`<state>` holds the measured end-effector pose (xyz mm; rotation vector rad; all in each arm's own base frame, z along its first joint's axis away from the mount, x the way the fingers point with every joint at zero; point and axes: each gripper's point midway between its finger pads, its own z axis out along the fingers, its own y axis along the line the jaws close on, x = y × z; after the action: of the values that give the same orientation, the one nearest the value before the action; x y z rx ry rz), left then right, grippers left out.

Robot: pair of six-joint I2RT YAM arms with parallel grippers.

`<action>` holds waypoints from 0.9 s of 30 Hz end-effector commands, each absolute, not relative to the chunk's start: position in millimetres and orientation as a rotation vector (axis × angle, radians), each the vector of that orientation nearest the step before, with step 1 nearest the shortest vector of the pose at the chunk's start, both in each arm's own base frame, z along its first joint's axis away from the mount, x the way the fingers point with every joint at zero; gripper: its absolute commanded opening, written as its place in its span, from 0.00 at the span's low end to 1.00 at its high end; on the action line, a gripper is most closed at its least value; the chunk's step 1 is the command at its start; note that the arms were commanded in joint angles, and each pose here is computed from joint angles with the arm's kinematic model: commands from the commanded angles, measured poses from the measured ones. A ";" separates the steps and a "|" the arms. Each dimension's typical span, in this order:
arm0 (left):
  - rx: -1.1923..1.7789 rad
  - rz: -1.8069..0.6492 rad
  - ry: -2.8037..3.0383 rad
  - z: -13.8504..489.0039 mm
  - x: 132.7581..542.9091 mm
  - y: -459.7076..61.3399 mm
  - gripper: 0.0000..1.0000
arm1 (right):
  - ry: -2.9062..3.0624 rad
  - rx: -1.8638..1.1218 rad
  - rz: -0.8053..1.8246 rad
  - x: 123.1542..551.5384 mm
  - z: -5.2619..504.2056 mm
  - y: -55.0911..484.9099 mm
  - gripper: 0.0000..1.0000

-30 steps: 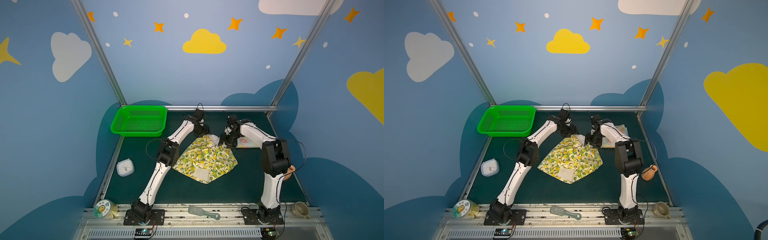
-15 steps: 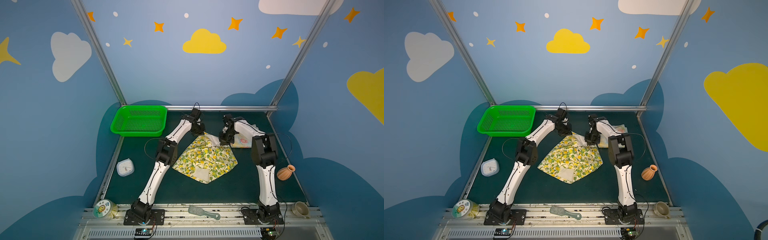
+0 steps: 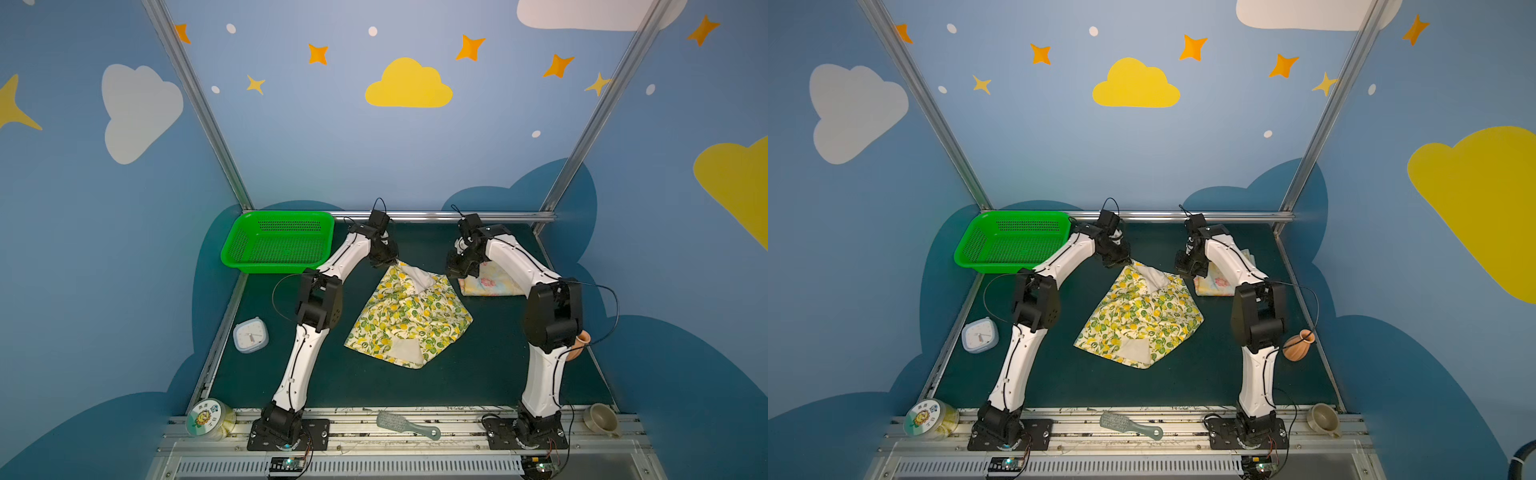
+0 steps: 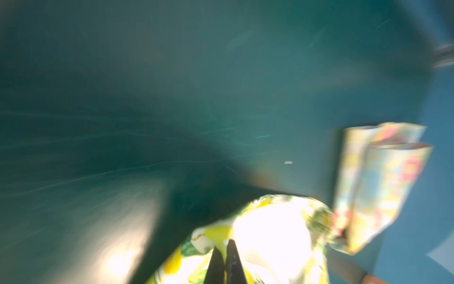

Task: Fold and stack skirts
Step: Turn over the skirt at the center of the table.

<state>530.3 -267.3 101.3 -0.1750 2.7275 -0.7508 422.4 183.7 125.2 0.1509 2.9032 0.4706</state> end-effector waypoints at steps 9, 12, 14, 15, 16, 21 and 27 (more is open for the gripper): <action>-0.125 -0.743 2.662 135.8 493.9 -251.7 0.04 | 2.951 0.164 0.438 444.2 79.0 201.3 0.61; -0.123 -0.757 2.666 133.4 485.5 -252.8 0.04 | 2.926 0.150 0.449 458.1 77.8 211.9 0.63; -0.120 -0.758 2.665 131.8 481.8 -253.1 0.04 | 2.906 0.123 0.453 467.5 81.2 220.7 0.63; -0.122 -0.764 2.662 131.8 480.6 -253.4 0.04 | 2.895 0.108 0.441 472.6 81.7 224.9 0.63; -0.120 -0.773 2.660 132.4 479.0 -254.9 0.04 | 2.886 0.092 0.420 477.3 81.5 227.8 0.63; -0.132 -0.788 2.647 135.9 476.4 -255.3 0.04 | 2.874 0.093 0.343 498.8 71.7 231.5 0.64; -0.133 -0.836 2.632 141.2 470.3 -257.9 0.04 | 2.824 0.028 0.381 524.3 52.5 245.0 0.64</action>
<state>471.3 -254.1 119.8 -0.1476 2.6843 -0.7851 519.7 247.3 68.6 0.0602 2.8145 0.4156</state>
